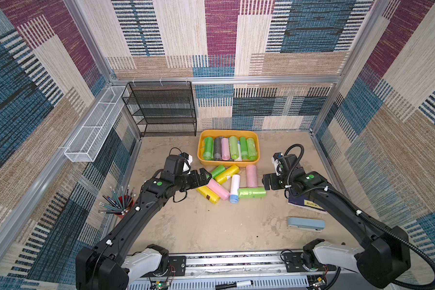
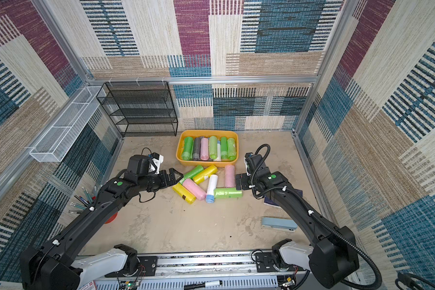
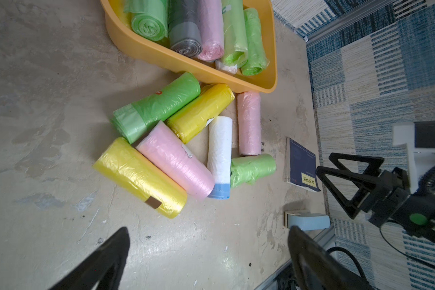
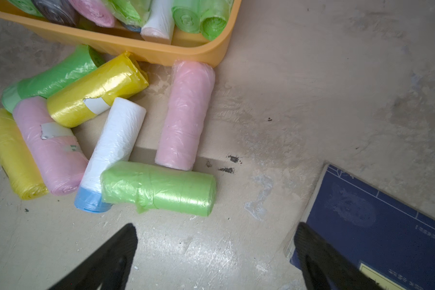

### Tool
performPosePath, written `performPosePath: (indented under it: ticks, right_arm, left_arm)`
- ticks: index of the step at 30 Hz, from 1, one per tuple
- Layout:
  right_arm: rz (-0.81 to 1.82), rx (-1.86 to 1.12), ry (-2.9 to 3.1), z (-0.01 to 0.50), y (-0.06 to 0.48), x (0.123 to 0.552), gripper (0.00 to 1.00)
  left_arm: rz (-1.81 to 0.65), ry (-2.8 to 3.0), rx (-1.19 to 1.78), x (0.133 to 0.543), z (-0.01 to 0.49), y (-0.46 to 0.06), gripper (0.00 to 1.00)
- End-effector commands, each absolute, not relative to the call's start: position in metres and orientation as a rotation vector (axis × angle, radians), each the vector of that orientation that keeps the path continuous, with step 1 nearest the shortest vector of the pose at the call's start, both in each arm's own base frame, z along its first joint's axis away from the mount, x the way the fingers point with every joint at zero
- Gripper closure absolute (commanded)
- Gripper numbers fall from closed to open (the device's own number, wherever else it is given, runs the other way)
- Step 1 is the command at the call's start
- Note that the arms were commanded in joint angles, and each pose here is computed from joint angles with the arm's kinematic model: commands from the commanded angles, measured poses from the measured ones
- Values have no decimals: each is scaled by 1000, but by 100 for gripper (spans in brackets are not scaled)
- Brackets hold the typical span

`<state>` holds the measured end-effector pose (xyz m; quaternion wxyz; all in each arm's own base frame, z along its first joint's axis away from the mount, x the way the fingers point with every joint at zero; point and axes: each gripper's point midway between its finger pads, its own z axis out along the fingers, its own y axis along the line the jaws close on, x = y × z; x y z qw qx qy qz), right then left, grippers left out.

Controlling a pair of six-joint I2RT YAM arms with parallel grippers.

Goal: Put the roll of trash bags into the storage box
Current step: Pick up the roll of trash bags from the center of the board.

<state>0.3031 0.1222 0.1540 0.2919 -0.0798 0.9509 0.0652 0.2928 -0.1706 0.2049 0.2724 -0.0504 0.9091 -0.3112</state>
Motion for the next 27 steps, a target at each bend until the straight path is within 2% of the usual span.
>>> performPosePath:
  ticks: [1, 8, 12, 17, 27]
  right_arm:
    - [223, -204, 2584, 143, 135, 299, 1]
    - [401, -118, 2636, 124, 162, 293, 1]
    - [493, 78, 2604, 118, 164, 293, 1]
    - [792, 269, 2531, 119, 184, 283, 1]
    - [943, 455, 2505, 114, 196, 282, 1]
  left_arm:
    - [-854, 2449, -171, 290, 201, -170, 2]
    - [-851, 2456, -184, 288, 195, -169, 2]
    - [-856, 2455, -190, 288, 192, -169, 2]
    - [-866, 2459, -187, 287, 188, -170, 2]
    - [-862, 2455, -143, 288, 188, -172, 2]
